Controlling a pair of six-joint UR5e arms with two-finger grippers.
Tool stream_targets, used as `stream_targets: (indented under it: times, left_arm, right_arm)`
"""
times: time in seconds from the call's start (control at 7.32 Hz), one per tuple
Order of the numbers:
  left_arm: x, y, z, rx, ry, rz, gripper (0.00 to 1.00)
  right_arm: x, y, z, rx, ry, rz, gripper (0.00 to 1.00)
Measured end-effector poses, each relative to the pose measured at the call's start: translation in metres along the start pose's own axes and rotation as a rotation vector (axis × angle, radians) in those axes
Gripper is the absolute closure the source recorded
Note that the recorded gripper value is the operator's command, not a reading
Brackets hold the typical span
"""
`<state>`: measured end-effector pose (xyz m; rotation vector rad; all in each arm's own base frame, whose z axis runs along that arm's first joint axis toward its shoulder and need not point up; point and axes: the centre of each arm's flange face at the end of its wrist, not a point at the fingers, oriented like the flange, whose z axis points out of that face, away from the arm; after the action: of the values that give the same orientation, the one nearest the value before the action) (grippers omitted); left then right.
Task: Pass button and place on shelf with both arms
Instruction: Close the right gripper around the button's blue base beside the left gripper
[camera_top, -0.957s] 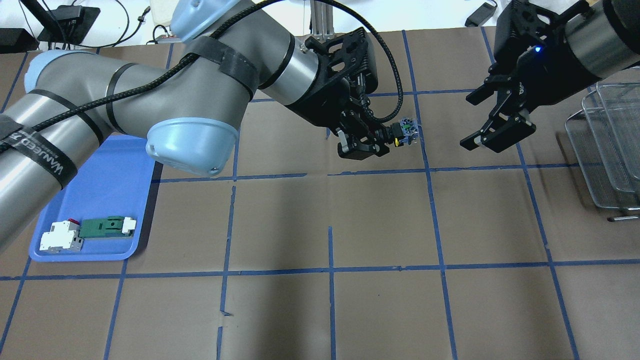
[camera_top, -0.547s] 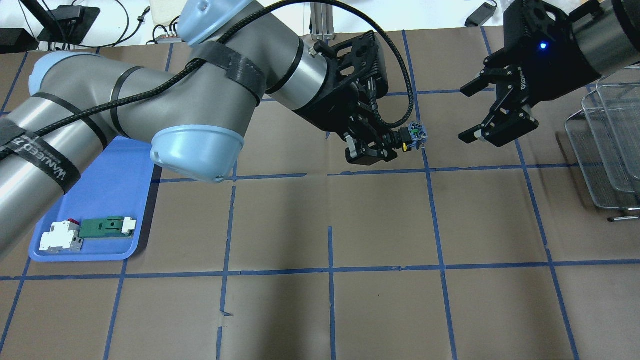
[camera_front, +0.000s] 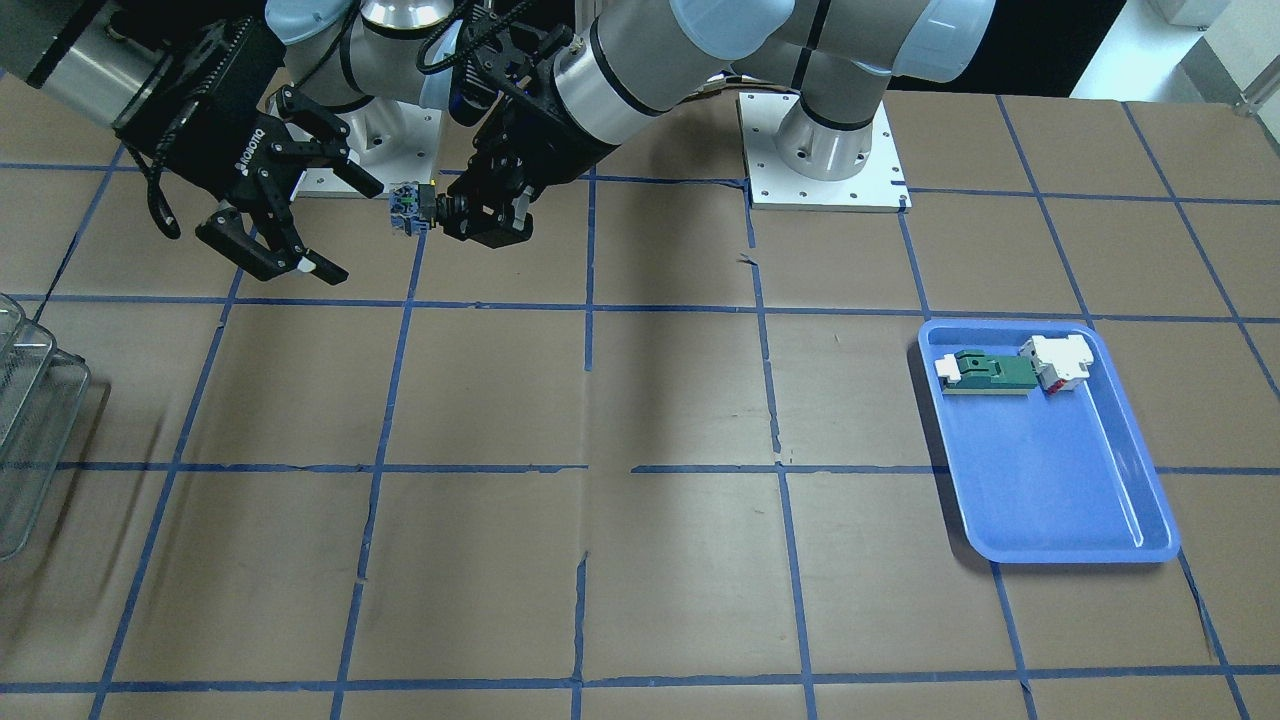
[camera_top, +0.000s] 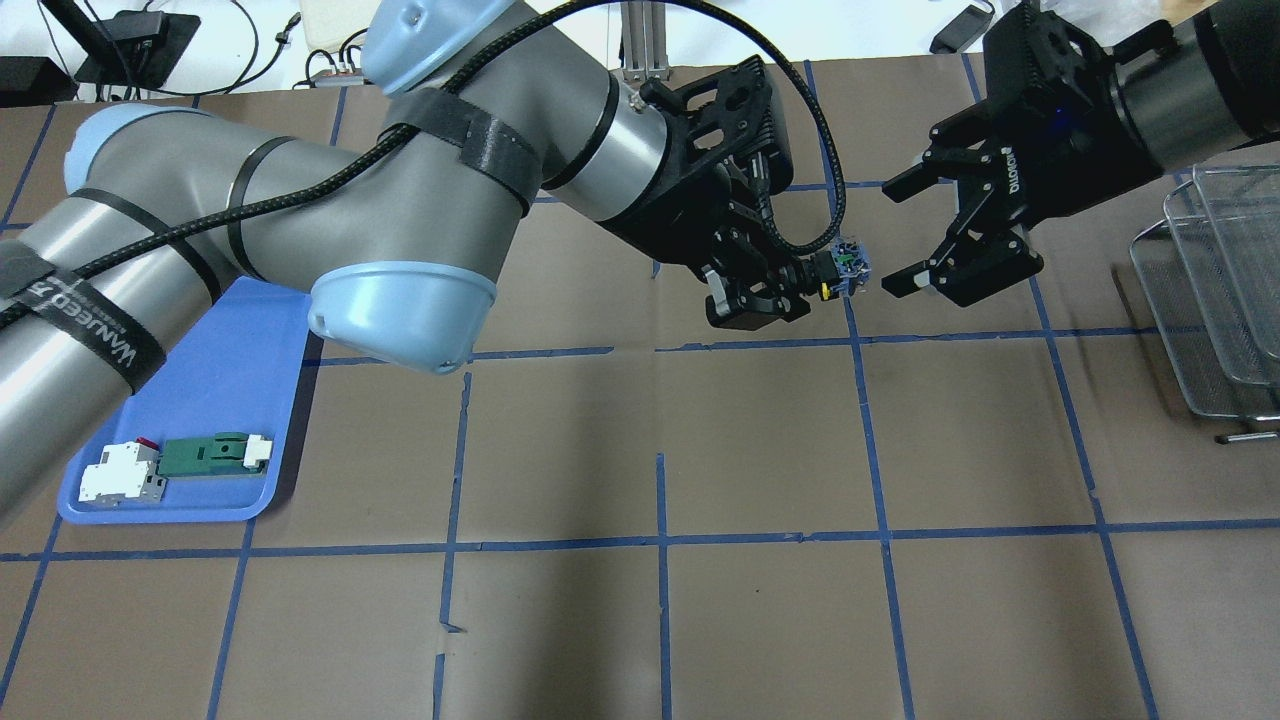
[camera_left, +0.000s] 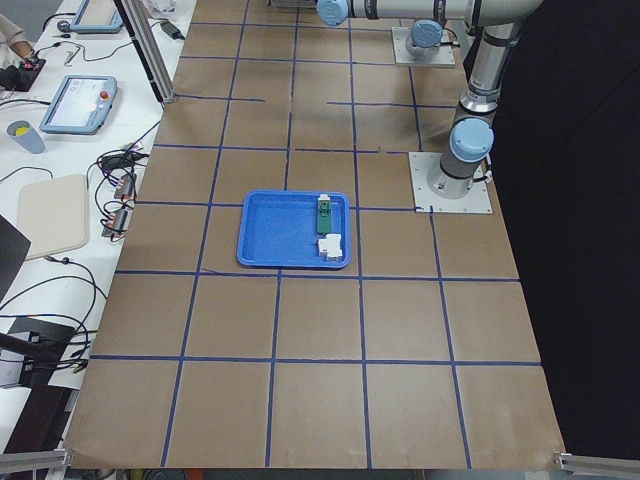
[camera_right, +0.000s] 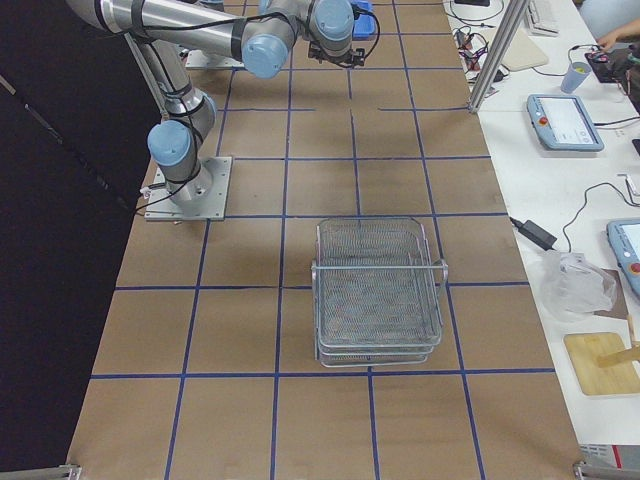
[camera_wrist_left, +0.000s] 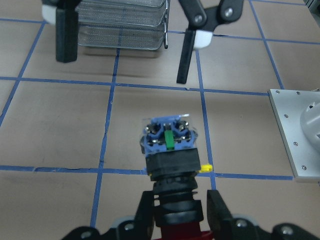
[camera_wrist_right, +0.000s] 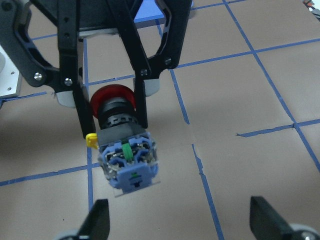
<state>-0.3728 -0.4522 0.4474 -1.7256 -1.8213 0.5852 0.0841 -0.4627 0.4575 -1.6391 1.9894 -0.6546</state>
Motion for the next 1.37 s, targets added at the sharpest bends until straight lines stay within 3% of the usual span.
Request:
stream_targets:
  times: [0.96,1.37]
  left_arm:
    - [0.010,0.000,-0.004,0.006,-0.009,0.007,1.00]
    - [0.011,0.000,-0.004,0.010,-0.013,0.009,1.00]
  right_arm:
    - [-0.008,-0.019,0.008,0.037,-0.012,-0.001,0.00]
    - [-0.013,-0.023,0.016,0.019,-0.037,0.000,0.00]
